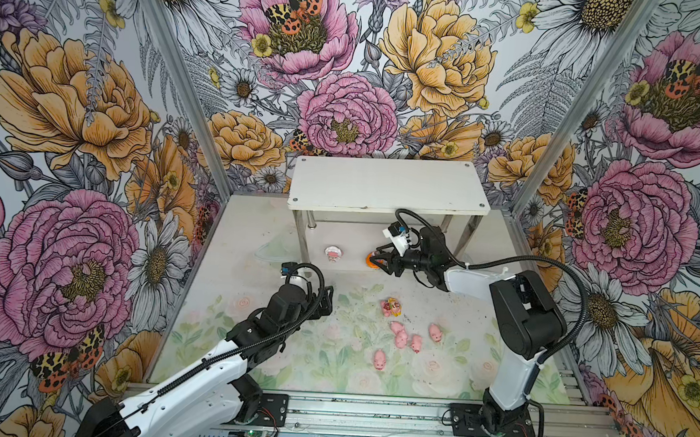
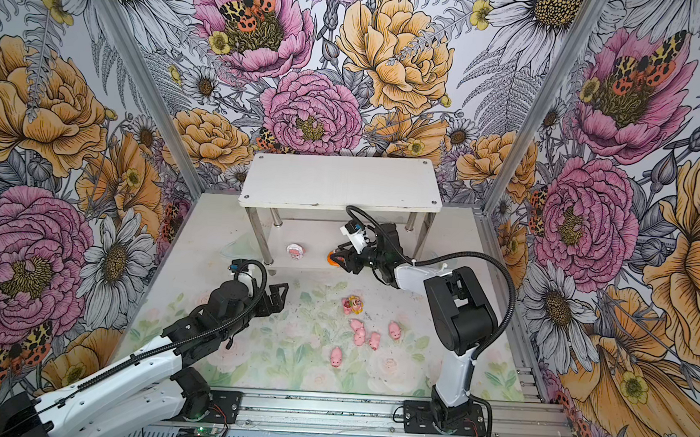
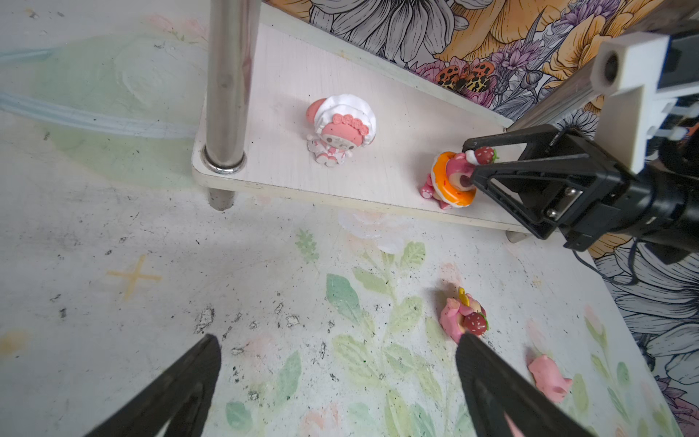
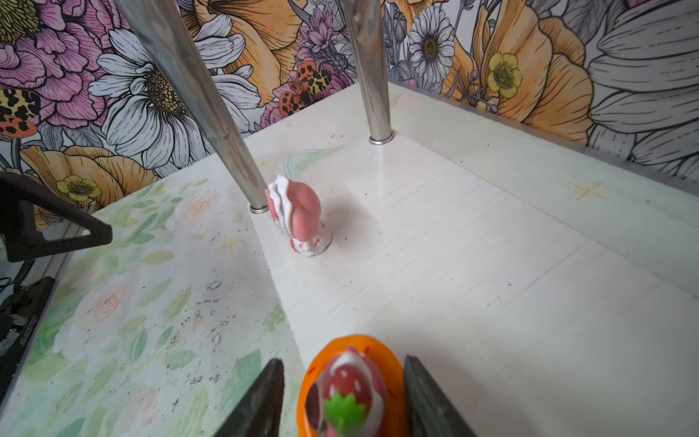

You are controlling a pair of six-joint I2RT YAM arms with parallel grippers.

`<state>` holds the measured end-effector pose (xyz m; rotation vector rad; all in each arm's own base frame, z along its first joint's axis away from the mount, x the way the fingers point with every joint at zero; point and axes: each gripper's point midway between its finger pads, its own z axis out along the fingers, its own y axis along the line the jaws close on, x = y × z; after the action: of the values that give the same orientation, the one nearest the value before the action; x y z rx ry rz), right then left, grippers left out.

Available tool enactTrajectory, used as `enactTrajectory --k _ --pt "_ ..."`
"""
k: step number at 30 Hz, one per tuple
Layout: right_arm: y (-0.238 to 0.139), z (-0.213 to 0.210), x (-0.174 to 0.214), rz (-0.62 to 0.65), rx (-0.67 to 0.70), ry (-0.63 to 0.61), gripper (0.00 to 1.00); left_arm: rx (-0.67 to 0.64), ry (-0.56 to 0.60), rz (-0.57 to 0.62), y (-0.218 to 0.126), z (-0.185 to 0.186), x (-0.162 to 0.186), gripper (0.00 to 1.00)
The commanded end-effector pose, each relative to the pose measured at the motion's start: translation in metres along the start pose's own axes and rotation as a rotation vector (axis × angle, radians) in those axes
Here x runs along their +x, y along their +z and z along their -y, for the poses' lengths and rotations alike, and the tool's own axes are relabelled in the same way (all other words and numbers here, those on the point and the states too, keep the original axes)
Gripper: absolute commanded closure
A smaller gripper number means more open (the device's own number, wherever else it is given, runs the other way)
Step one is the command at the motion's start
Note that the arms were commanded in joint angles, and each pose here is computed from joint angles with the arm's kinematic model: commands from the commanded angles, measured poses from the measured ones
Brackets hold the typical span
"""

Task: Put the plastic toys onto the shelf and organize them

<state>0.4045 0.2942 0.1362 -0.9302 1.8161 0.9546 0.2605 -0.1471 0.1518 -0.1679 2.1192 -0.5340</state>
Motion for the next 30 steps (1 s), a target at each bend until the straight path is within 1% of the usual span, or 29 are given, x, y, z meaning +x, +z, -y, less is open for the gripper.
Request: enactTrajectory --k 1,15,30 --pt "0.004 0.002 -0.012 0.032 -0.022 -0.006 0.47 -0.007 0.012 -0.006 0.001 -0.005 0.003 0.01" --pt "0.005 0.005 -0.01 0.034 -0.024 0.002 0.48 -0.011 0.014 -0.008 0.002 -0.006 0.005 0.01" --pt "0.004 0.001 -0.024 0.056 -0.046 -0.024 0.5 -0.008 0.014 -0.007 0.002 -0.006 0.005 0.01"
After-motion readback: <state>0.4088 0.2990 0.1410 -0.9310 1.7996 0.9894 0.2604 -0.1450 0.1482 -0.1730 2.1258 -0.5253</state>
